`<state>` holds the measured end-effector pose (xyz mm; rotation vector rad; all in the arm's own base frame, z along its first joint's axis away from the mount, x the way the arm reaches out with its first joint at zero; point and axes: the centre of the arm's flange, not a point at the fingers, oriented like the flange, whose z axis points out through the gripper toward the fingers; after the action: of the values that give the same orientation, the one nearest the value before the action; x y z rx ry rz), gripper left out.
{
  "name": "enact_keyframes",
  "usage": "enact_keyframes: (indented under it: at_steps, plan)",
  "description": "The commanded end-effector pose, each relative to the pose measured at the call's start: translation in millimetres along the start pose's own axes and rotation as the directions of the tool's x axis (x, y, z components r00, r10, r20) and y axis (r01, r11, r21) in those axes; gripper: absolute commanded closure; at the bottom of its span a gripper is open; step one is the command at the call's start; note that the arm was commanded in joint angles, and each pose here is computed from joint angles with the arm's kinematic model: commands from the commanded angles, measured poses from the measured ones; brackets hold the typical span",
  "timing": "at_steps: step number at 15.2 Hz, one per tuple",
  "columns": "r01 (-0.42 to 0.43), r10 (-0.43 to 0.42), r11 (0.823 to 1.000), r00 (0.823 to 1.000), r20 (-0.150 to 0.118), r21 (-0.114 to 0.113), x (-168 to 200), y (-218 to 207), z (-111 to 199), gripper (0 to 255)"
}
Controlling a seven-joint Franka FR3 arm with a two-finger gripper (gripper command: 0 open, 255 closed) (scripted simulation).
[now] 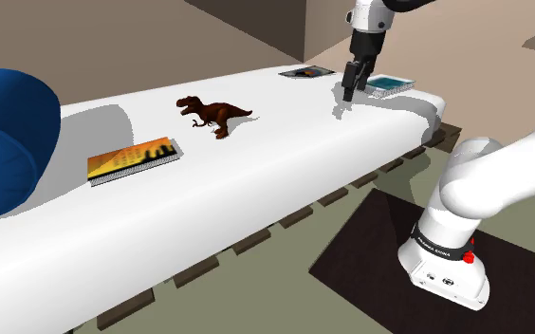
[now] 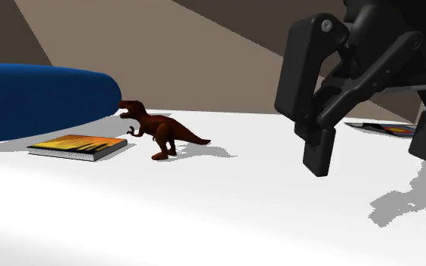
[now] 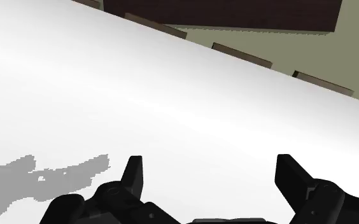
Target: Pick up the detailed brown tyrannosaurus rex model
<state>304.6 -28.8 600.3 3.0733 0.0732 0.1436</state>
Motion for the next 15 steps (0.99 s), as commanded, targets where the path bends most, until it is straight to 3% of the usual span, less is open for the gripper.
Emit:
enact_keyframes:
  at_steps: [1,8,15]
  plan:
    - [0.0,0.0,1.0,1.0,0.0,0.0,0,0,0,0]
    - [0.18,-0.18,0.983,0.984,0.008,0.043,91,-16,10,0]
    - [0.353,-0.355,0.932,0.935,0.008,0.086,178,-49,20,0]
